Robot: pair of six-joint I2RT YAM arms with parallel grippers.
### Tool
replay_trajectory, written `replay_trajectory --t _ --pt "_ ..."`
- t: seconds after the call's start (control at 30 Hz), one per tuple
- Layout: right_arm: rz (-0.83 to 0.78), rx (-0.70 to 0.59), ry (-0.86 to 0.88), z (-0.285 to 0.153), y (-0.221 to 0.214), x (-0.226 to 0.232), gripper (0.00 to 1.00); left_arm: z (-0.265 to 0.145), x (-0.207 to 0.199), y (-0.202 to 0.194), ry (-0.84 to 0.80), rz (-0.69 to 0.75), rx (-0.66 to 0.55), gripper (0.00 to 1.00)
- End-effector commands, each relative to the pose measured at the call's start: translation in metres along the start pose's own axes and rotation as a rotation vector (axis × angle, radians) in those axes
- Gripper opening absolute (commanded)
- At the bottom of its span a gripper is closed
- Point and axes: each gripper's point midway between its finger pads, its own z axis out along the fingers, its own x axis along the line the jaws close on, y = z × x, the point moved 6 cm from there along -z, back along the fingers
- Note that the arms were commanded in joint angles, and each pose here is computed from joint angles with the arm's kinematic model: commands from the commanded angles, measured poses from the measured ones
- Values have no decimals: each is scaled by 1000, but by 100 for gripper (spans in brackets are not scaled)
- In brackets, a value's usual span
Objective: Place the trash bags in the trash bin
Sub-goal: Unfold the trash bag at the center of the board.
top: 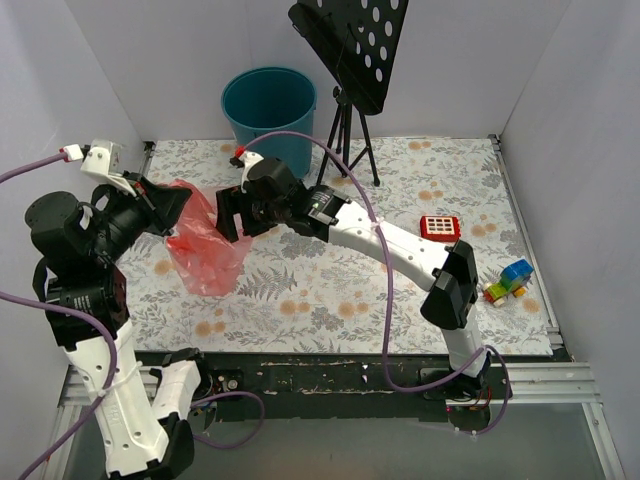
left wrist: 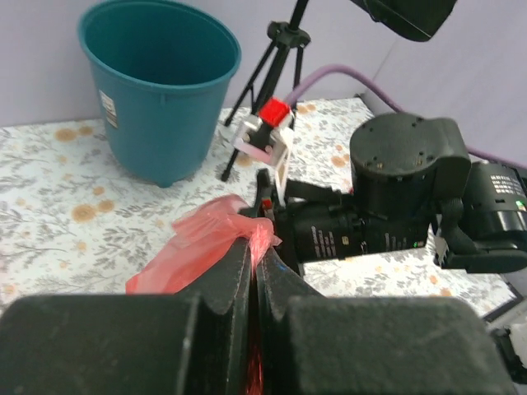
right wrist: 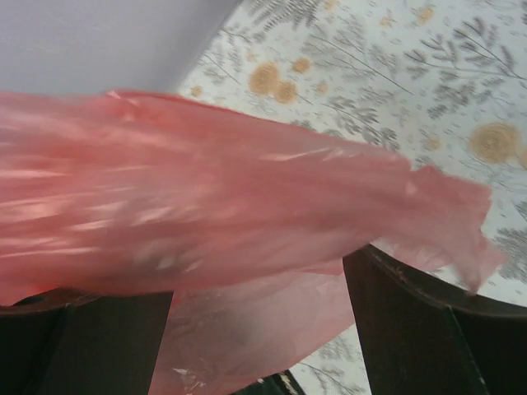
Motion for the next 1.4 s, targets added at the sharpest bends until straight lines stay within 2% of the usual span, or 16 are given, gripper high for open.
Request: replay_trajectory --t 0.0,0.17,0.3,0.53,0.73,0.83,0.93,1.07,1.17,1.23,1.37 --pt "-142 -62 -199 -30 11 -41 87 -12 6 12 131 81 -64 0" --pt "-192 -51 -289 -66 6 -90 87 -21 14 9 231 153 -133 0" --pt "-237 -68 -312 -92 -1 -108 86 -19 19 1 242 146 -121 0" --pt "-452 -150 72 -120 -2 -59 79 -11 13 -13 128 119 -70 0" --pt "-718 -277 188 -149 -2 -41 78 -9 19 -7 159 142 -96 0" --pt "-850 -370 210 -166 -10 -42 81 -9 18 -2 156 157 -118 0" --pt "-956 -406 295 -181 -28 -38 86 -10 14 2 140 162 -130 0" --pt "-1056 -362 454 -184 -54 -34 87 -12 10 4 132 168 -132 0" --pt "-1196 -313 503 -179 -72 -42 85 -15 7 6 127 184 -136 0" --pt "-1296 -261 513 -176 -91 -53 85 -16 3 9 107 209 -140 0" --pt "-1370 -215 445 -178 -107 -73 85 -20 -4 9 60 267 -123 0"
